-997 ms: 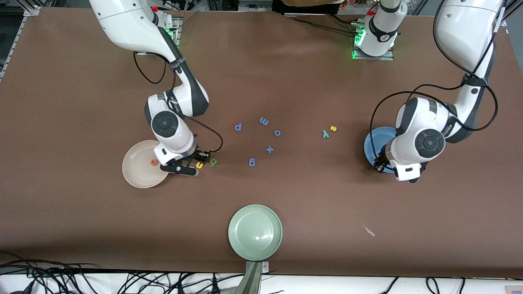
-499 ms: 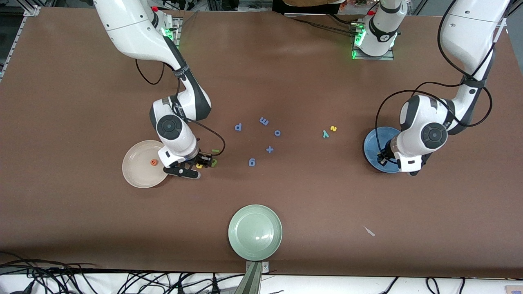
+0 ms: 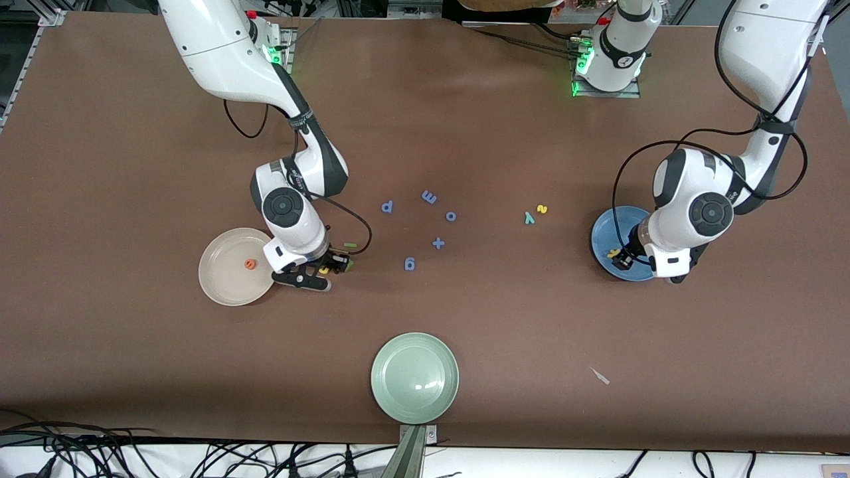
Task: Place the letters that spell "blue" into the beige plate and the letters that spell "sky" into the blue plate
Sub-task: 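Place the u on the beige plate while the left gripper drops the k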
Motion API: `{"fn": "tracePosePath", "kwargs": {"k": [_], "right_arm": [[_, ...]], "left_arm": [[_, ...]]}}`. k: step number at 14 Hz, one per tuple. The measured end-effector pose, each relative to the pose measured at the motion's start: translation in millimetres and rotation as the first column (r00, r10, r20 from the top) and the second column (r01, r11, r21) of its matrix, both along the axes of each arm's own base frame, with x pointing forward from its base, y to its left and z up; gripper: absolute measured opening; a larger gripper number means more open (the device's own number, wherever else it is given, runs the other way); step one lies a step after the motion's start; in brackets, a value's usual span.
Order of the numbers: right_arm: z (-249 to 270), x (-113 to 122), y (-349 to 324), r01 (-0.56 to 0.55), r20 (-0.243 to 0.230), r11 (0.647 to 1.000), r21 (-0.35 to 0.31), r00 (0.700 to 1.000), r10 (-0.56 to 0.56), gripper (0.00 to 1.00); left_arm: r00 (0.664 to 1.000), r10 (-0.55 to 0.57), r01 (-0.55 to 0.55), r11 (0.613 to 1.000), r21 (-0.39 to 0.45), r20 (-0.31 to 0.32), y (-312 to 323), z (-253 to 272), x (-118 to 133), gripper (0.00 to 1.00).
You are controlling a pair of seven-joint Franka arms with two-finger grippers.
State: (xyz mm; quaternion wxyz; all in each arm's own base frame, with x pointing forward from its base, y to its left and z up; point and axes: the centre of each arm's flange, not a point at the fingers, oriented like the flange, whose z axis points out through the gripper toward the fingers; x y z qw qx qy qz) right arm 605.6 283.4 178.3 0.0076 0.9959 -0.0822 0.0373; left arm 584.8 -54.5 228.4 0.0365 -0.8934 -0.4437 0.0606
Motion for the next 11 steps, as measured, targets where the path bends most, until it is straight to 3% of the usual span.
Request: {"fn": "tracePosePath", "kwargs": {"k": [2, 5, 8, 11], "right_arm": [[2, 3, -5, -0.012, 0.001, 1.000, -0.006, 1.000, 0.012, 0.25], [10, 10, -24, -0.047, -0.028, 0.998, -0.041, 0.999, 0.046, 0.25], [50, 33, -70, -0.135, -0.097, 0.988, -0.075, 0.987, 0.128, 0.25], [93, 54, -143, -0.227, -0.162, 0.972, -0.063, 0.963, 0.215, 0.25]], "left_arm": [[0.999, 0.041, -0.042, 0.998, -0.044, -0.007, -15, 10, -4, 0.73], [0.994, 0.103, -0.105, 0.990, -0.097, -0.030, -44, 16, -23, 0.73], [0.968, 0.252, -0.252, 0.963, -0.091, -0.010, -69, 8, -43, 0.72], [0.954, 0.300, -0.301, 0.950, -0.083, -0.026, -95, -4, -62, 0.72]]}}
